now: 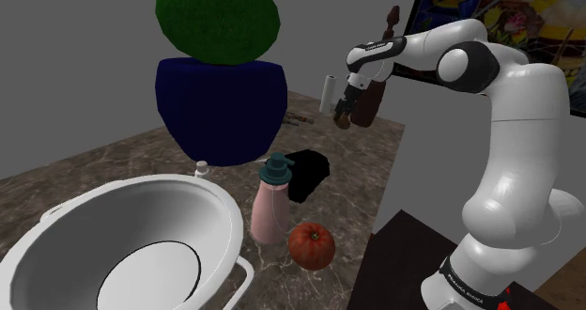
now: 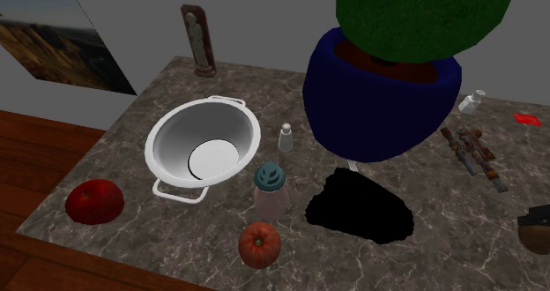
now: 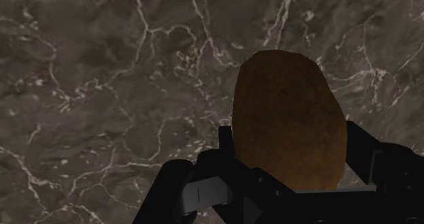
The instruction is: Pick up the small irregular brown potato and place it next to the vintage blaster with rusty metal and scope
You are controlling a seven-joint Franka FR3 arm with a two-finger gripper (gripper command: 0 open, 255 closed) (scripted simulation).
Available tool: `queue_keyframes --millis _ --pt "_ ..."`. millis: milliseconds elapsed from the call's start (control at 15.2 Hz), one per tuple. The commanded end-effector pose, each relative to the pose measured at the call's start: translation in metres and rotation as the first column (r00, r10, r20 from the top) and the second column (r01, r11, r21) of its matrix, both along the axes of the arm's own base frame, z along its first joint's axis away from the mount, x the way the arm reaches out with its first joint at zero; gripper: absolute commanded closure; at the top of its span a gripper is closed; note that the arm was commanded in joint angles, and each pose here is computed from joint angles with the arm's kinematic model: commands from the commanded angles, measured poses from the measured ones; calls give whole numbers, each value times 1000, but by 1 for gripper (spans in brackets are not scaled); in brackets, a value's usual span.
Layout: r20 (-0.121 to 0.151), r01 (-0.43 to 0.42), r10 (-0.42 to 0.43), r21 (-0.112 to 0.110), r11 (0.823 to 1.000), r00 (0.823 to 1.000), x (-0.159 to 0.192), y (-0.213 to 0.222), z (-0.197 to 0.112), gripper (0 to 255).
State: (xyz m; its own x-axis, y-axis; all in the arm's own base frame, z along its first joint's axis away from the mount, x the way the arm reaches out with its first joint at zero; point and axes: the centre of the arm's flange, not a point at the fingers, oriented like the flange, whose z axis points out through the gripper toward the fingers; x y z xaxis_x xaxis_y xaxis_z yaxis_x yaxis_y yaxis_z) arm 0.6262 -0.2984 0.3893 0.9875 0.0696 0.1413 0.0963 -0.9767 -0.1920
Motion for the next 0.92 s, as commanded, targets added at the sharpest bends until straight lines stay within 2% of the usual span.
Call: queue_keyframes --millis 0,528,858 --pt "0 0 0 0 1000 1000 1 -1 -12 255" --pt "0 0 0 0 1000 1000 1 -1 -54 255" --pt "0 0 0 0 1000 1000 1 -1 -54 255"
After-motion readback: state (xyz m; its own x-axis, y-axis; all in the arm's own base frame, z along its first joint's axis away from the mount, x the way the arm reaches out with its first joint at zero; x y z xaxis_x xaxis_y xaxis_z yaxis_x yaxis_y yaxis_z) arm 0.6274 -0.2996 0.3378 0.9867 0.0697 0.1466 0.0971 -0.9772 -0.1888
